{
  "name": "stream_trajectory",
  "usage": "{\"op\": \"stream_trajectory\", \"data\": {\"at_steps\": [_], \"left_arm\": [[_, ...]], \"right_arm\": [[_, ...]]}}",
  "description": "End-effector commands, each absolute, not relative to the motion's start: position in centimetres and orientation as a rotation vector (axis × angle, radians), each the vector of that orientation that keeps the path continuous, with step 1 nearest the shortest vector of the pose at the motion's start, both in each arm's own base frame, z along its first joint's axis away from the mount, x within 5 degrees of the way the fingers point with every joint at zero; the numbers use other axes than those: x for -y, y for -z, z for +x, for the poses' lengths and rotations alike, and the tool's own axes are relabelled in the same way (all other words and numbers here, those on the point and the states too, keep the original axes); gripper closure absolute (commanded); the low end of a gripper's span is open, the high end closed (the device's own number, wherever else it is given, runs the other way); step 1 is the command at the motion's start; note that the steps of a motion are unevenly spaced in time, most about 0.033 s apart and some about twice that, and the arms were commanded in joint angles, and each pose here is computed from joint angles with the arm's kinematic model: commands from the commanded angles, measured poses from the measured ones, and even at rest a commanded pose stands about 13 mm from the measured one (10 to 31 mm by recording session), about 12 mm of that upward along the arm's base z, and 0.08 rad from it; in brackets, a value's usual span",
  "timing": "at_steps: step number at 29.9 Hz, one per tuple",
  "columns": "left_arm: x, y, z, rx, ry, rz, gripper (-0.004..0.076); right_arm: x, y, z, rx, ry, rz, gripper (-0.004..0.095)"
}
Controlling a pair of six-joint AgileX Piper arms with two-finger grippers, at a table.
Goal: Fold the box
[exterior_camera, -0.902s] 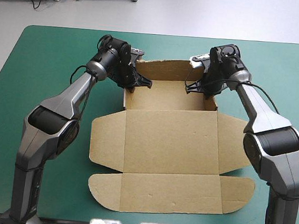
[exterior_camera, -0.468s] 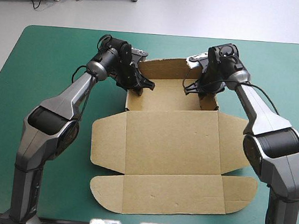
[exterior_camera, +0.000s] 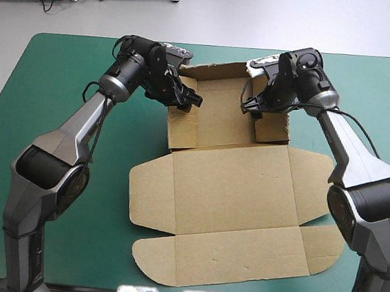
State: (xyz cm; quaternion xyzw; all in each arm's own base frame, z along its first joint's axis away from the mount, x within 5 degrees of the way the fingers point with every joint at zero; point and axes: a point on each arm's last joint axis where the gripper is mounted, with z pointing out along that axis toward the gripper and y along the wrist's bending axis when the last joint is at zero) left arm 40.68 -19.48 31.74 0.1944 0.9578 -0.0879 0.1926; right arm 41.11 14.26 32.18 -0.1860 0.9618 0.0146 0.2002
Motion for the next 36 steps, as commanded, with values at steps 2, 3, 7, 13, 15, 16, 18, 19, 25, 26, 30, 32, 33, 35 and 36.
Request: {"op": "stream_trajectory", "data": {"at_steps": [2,3,7,13,15,16,18,19,25,26,30,32,33,35,36], "left_arm": [[18.7,-36.4,38.4,-2.613,0.247,0.544,0.0227],[18.7,-36.5,38.4,-2.612,0.255,0.544,0.0227],[18.7,-36.5,38.3,-2.612,0.261,0.544,0.0227],[18.0,-38.6,37.3,-2.554,0.237,0.559,0.0227],[17.5,-39.9,36.6,-2.522,0.221,0.553,0.0227],[17.2,-40.7,36.1,-2.5,0.216,0.548,0.0229],[16.7,-42.5,34.9,-2.456,0.229,0.54,0.0229],[16.3,-43.4,34.1,-2.435,0.236,0.536,0.0229],[13.5,-47.4,26.9,-2.324,0.283,0.626,0.0286],[12.7,-47.7,25.6,-2.315,0.267,0.637,0.031],[9.7,-47.5,20.7,-2.297,0.155,0.646,0.0405],[8.2,-47.1,18.5,-2.29,0.097,0.639,0.045],[7.5,-46.8,17.4,-2.285,0.076,0.635,0.0477],[6.4,-46.3,15.3,-2.273,0.066,0.63,0.0528],[5.8,-45.9,14.0,-2.266,0.07,0.628,0.0564]], "right_arm": [[-13.1,-37.1,39.1,-2.577,-0.034,-0.491,0.0168],[-13.1,-37.3,39.0,-2.572,-0.035,-0.49,0.0168],[-13.0,-37.8,38.7,-2.563,-0.048,-0.487,0.0172],[-12.5,-40.2,37.2,-2.5,-0.05,-0.492,0.0198],[-12.2,-41.6,36.2,-2.461,-0.048,-0.507,0.0207],[-12.0,-42.3,35.7,-2.442,-0.049,-0.509,0.0213],[-11.6,-43.4,34.9,-2.41,-0.033,-0.515,0.0216],[-11.3,-43.8,34.6,-2.393,-0.011,-0.526,0.0216],[-10.3,-44.2,34.9,-2.365,0.034,-0.496,0.0216],[-10.2,-44.2,35.1,-2.362,0.019,-0.487,0.0216],[-9.8,-43.1,36.4,-2.379,-0.019,-0.456,0.0216],[-9.7,-42.3,37.1,-2.4,-0.035,-0.448,0.0216],[-9.7,-41.9,37.5,-2.41,-0.054,-0.442,0.0221],[-10.0,-41.1,38.2,-2.425,-0.083,-0.44,0.023],[-10.1,-40.5,38.5,-2.439,-0.085,-0.443,0.0237]]}}
